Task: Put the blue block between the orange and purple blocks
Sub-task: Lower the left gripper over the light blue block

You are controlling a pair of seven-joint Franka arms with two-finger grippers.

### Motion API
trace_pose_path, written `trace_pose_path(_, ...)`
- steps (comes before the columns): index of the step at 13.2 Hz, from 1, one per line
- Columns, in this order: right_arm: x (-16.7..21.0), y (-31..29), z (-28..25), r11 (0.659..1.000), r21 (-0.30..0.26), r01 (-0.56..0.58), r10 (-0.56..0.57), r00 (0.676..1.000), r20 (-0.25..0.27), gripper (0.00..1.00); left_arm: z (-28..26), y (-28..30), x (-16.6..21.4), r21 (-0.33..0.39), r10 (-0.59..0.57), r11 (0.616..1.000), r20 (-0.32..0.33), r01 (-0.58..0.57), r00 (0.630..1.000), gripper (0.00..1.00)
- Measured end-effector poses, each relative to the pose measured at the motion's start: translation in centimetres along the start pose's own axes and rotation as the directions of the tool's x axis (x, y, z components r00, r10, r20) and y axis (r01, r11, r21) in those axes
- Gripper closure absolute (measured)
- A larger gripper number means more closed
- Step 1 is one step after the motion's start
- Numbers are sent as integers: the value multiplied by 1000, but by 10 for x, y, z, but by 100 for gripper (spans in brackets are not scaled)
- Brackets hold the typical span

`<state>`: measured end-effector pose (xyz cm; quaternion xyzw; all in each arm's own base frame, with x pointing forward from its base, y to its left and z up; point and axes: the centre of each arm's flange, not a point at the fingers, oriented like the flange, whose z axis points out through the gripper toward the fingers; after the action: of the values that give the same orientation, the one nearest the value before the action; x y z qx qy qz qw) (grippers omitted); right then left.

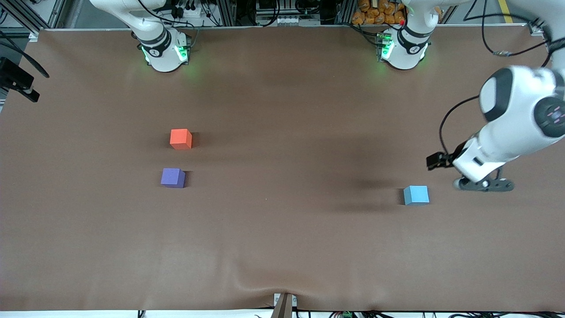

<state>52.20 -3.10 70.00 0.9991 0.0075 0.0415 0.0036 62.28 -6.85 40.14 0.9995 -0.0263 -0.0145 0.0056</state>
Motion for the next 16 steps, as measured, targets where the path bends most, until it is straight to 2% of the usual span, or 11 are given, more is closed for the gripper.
trace_pose_path(4, 0, 0, 0, 1000, 0, 0, 0, 1000, -1, 0, 71, -14, 14, -20, -22, 1000, 3, 23, 1000, 0)
trace_pose_path(7, 0, 0, 0, 1000, 0, 0, 0, 1000, -1, 0, 101, -10, 21, -32, -18, 999, -1, 18, 1000, 0)
trace_pose_path(12, 0, 0, 0, 1000, 0, 0, 0, 1000, -2, 0, 111, 0, 22, -36, -87, 996, 0, 87, 996, 0)
trace_pose_path(16, 0, 0, 0, 1000, 0, 0, 0, 1000, -3, 0, 115, 4, 23, -38, -97, 995, -7, 96, 995, 0)
